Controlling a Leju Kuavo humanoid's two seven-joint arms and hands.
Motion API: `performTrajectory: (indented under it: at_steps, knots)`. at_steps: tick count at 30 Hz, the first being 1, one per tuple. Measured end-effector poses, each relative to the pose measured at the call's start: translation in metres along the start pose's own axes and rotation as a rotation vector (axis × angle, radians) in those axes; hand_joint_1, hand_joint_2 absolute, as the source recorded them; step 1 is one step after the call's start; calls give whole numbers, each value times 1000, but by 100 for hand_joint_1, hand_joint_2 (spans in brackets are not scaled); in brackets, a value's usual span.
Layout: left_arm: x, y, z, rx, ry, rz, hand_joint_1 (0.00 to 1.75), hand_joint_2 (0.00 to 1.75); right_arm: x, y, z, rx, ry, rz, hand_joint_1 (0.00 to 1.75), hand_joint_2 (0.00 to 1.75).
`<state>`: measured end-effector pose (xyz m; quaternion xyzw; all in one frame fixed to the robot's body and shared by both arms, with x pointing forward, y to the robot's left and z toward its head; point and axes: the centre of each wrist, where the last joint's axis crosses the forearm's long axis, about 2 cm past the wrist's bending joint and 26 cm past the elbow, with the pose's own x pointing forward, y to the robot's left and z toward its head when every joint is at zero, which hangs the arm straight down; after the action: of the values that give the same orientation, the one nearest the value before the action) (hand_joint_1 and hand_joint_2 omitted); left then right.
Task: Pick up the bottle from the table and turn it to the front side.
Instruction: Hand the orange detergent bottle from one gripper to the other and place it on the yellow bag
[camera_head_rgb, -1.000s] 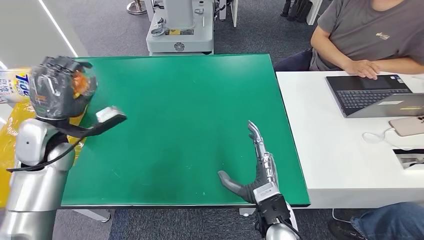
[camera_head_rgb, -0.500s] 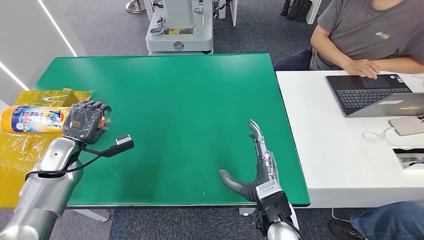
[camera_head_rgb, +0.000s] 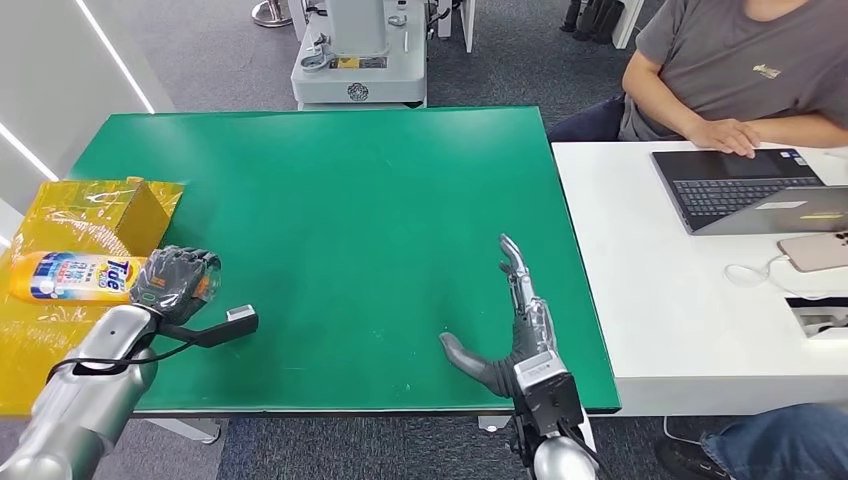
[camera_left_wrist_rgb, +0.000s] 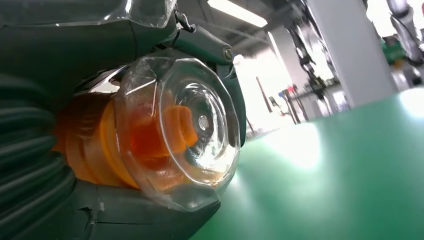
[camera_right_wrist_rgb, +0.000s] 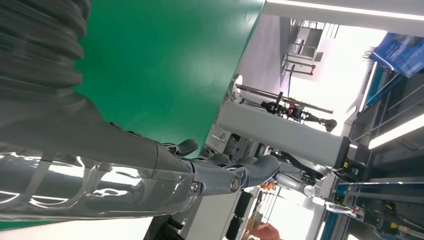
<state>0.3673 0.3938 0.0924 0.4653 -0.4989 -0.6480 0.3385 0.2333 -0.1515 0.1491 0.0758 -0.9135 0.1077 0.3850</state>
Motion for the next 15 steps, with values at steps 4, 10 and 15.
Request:
performTrajectory:
  at_steps: [4, 10, 15]
  knots:
    - [-1, -13, 8, -79, -45, 8, 175, 175, -1, 1, 0, -1, 2, -4, 0, 175]
    - [5, -23, 13, -68, -46, -32, 175, 175, -1, 4, -3, 3, -3, -12, 0, 175]
    - [8, -27, 16, -64, -41, -54, 175, 175, -2, 4, -5, 4, -8, -13, 0, 175]
